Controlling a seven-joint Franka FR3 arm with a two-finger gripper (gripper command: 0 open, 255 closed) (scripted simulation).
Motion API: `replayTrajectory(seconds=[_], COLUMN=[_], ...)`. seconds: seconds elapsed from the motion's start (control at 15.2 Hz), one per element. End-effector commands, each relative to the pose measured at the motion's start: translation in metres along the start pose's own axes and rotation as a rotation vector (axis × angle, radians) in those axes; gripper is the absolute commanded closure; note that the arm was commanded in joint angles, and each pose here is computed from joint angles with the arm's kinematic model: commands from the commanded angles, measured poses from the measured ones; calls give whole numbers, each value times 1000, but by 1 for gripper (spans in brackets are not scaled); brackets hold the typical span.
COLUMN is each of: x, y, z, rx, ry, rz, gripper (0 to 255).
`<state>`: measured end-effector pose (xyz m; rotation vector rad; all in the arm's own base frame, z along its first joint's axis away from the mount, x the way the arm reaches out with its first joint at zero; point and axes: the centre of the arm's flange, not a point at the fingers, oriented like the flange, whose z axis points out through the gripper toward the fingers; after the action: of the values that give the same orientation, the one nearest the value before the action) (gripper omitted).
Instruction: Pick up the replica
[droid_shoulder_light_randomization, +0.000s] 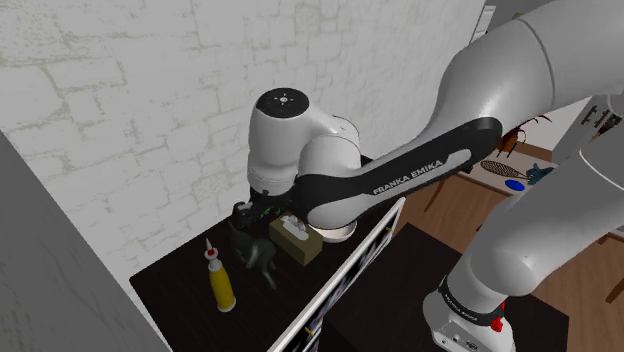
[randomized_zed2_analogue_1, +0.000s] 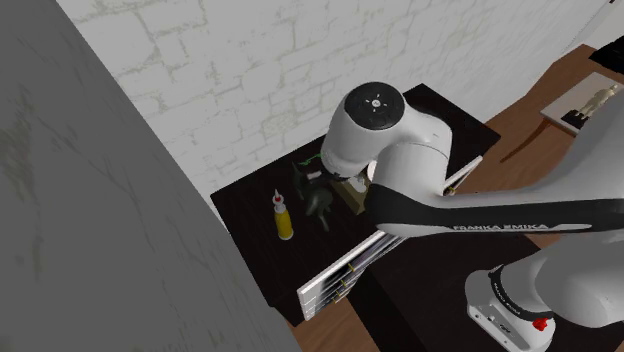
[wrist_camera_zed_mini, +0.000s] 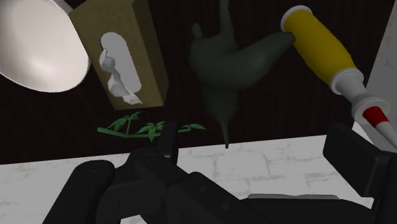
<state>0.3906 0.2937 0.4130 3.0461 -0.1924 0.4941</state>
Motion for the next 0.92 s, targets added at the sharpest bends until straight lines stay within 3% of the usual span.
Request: replayTrajectory(seconds=[0.0,0.59,0.86], x=[0,5,1], y=[-22,-121,-125], z=[12,68,85], rx=[10,41,42], ry=[17,89,91], rz=[6,24,25], gripper=[0,0,0])
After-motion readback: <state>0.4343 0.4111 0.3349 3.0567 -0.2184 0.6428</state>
